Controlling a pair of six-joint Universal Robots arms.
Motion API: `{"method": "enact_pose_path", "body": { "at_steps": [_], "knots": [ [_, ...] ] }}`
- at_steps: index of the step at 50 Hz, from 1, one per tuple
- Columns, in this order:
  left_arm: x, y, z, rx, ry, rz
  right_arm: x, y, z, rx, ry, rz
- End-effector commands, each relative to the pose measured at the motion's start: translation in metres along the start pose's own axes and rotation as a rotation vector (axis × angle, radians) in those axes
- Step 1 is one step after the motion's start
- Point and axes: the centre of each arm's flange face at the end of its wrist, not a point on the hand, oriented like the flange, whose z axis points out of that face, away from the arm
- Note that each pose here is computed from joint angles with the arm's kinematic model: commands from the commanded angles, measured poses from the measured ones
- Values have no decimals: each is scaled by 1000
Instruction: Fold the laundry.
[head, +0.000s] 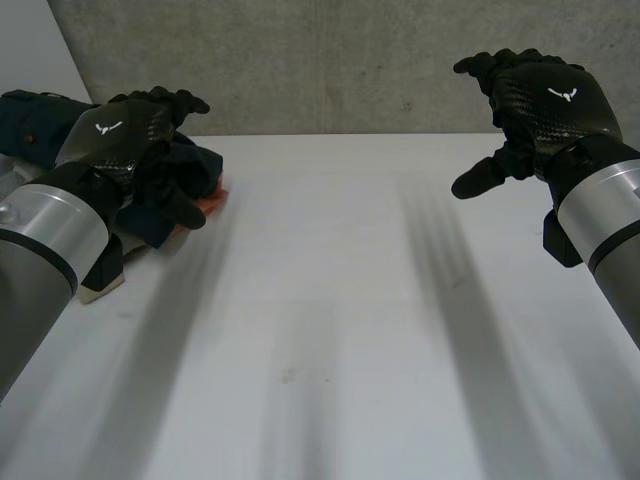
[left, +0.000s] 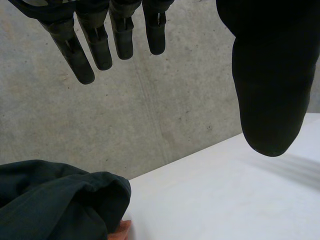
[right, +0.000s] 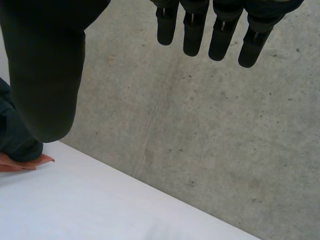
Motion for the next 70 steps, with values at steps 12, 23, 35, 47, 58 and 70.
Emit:
{"method": "enact_pose_path", "body": {
  "at_steps": [12, 23, 35, 47, 58, 70],
  "knots": [
    [-2, 2, -3, 26, 39, 85, 1, -4, 11, 84, 10, -25],
    [-54, 4, 54, 75, -98, 214, -4, 11, 9, 31, -46, -45],
    [-132, 64, 173, 51, -228, 398, -10, 38, 21, -39, -137, -97],
    [-145, 50, 197, 141, -312, 406, 2, 52, 30, -79, -105, -109],
    [-41, -63, 126, 448, -69, 257, 17, 31, 31, -24, -57, -117],
    [65, 19, 32, 155, 265, 151, 31, 15, 29, 23, -23, -126]
  ]
}}
